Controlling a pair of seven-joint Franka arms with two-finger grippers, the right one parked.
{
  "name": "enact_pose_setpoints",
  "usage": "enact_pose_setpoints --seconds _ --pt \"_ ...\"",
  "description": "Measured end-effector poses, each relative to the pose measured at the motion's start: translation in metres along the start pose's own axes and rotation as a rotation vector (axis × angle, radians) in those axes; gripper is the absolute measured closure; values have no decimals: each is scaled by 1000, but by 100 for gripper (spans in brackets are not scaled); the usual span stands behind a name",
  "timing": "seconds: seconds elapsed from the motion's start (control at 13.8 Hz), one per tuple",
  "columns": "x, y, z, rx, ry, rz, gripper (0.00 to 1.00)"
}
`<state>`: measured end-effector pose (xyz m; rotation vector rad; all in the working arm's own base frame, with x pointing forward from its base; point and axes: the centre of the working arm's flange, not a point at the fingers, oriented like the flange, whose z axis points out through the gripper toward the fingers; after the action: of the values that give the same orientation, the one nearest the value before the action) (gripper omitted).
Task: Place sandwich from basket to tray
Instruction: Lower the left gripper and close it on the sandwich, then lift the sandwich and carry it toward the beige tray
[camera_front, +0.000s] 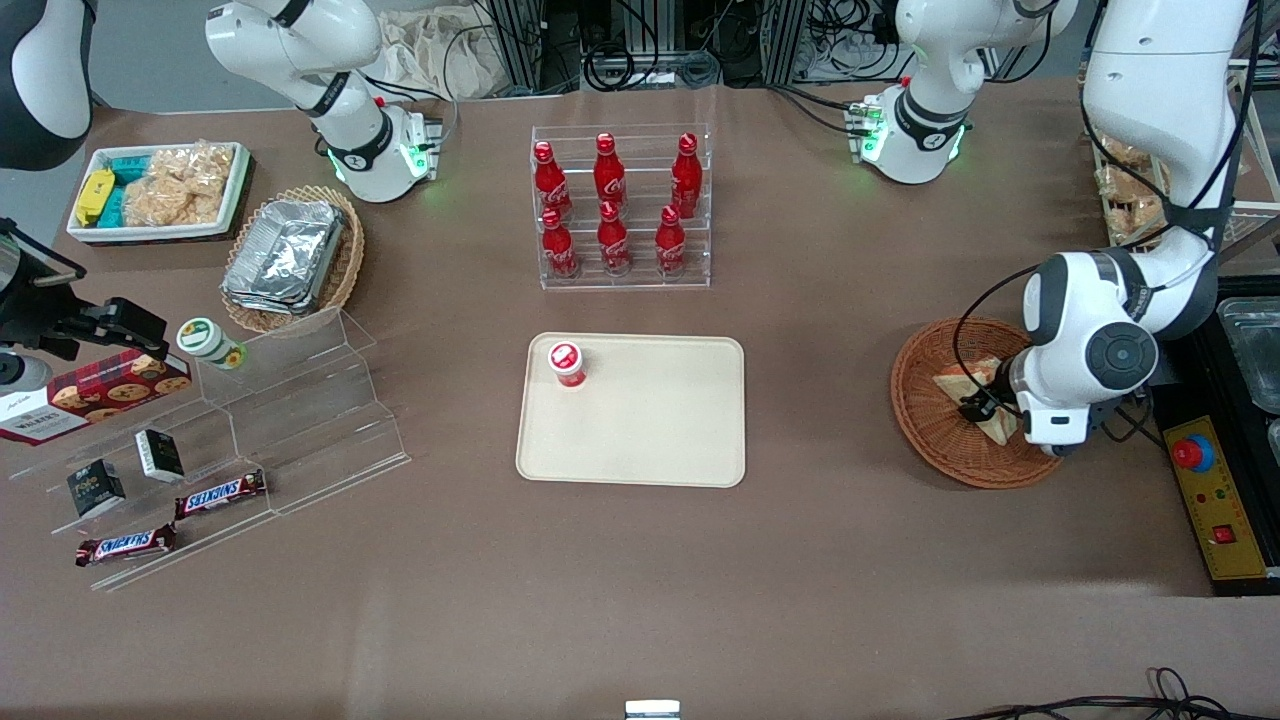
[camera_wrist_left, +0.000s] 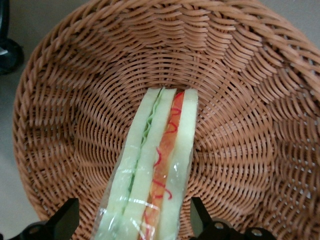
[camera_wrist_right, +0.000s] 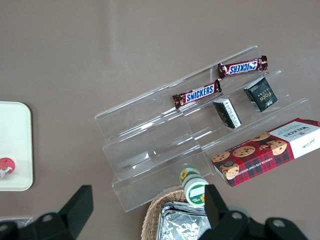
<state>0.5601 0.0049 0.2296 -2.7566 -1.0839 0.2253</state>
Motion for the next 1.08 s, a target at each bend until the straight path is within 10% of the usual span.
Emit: enact_pose_setpoints --seconds 0.43,0.8,1.08 --pt "6 7 -15 -30 30 2 58" --pt "-35 49 -135 50 -24 196 69" --pt "-133 121 -208 -27 -16 399 80"
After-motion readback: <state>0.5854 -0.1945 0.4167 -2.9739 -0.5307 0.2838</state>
